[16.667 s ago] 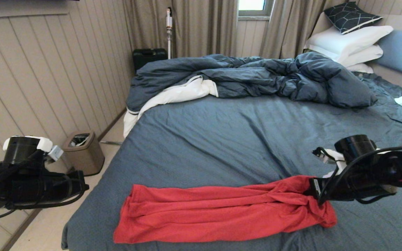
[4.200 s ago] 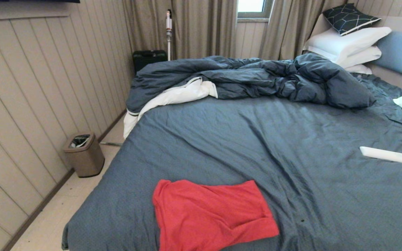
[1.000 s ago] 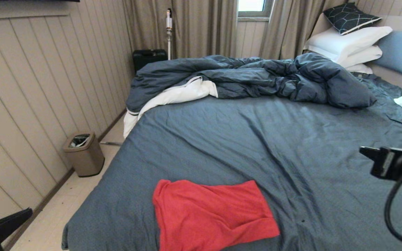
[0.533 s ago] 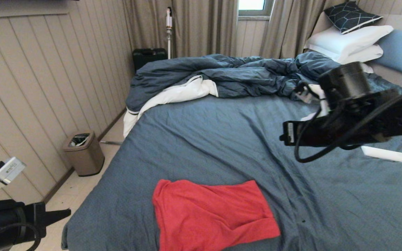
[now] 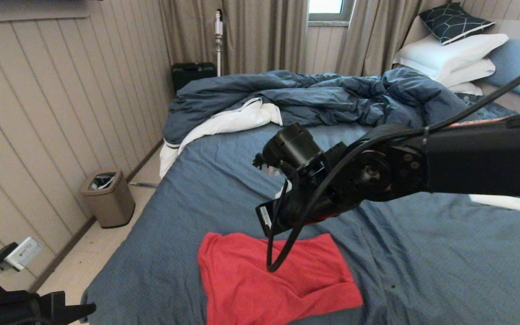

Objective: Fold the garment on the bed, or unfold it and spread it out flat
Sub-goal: Unford the red T-shirt

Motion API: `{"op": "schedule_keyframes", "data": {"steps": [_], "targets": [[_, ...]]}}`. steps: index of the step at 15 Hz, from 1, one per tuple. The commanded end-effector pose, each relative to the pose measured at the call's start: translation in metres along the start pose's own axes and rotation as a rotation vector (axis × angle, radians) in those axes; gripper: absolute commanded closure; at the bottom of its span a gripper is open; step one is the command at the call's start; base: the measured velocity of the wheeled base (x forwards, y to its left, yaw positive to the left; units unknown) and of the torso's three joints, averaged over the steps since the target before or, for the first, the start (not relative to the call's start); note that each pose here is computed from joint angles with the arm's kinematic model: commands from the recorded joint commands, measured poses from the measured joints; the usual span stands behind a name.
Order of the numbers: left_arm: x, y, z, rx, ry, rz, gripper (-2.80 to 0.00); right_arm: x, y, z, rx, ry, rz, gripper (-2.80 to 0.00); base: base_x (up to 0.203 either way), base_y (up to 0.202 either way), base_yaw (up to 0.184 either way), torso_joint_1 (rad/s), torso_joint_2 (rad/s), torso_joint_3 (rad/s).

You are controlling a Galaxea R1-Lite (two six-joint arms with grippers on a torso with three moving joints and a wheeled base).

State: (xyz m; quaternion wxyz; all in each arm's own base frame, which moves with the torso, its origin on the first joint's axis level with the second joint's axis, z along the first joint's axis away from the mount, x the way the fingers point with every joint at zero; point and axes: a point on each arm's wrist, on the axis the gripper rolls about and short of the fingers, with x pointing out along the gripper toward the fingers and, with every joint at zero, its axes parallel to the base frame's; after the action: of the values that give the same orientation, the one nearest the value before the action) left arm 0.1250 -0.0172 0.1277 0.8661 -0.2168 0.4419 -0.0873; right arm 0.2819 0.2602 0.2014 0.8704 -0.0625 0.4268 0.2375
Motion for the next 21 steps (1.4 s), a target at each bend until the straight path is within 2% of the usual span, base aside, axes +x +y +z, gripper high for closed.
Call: {"op": "schedule_keyframes", "data": {"steps": [1, 4, 8, 9, 12, 18, 21], "targets": [[0.002, 0.000, 0.002, -0.017, -0.001, -0.003, 0.00, 0.011, 0.007, -0.005, -0.029, 0.058, -0.004, 0.00, 0.000, 0.000, 0.000, 0.000, 0.00, 0.000], [0.011, 0.000, 0.009, -0.013, 0.009, 0.004, 0.00, 0.011, 0.012, -0.014, -0.079, 0.114, -0.005, 0.00, 0.000, 0.000, 0.000, 0.000, 0.00, 0.000], [0.017, 0.000, 0.014, -0.024, 0.007, 0.016, 0.00, 0.031, 0.026, -0.015, -0.107, 0.122, 0.004, 0.00, 0.000, 0.000, 0.000, 0.000, 0.00, 0.000], [0.017, 0.001, 0.013, -0.027, 0.012, 0.016, 0.00, 0.035, 0.030, -0.017, -0.117, 0.120, 0.004, -2.80, 0.000, 0.000, 0.000, 0.000, 0.00, 0.000], [0.018, 0.001, 0.012, -0.030, 0.017, 0.011, 0.00, 0.036, 0.038, -0.015, -0.137, 0.083, 0.041, -2.80, 0.000, 0.000, 0.000, 0.000, 0.00, 0.000], [0.024, 0.005, 0.008, -0.033, 0.021, 0.013, 0.00, 0.074, 0.051, -0.033, -0.171, 0.168, 0.031, -2.80, 0.000, 0.000, 0.000, 0.000, 0.00, 0.000], [0.028, 0.006, 0.009, -0.031, 0.017, 0.010, 0.00, 0.094, 0.059, -0.038, -0.182, 0.150, 0.039, -2.80, 0.000, 0.000, 0.000, 0.000, 0.00, 0.000]]}}
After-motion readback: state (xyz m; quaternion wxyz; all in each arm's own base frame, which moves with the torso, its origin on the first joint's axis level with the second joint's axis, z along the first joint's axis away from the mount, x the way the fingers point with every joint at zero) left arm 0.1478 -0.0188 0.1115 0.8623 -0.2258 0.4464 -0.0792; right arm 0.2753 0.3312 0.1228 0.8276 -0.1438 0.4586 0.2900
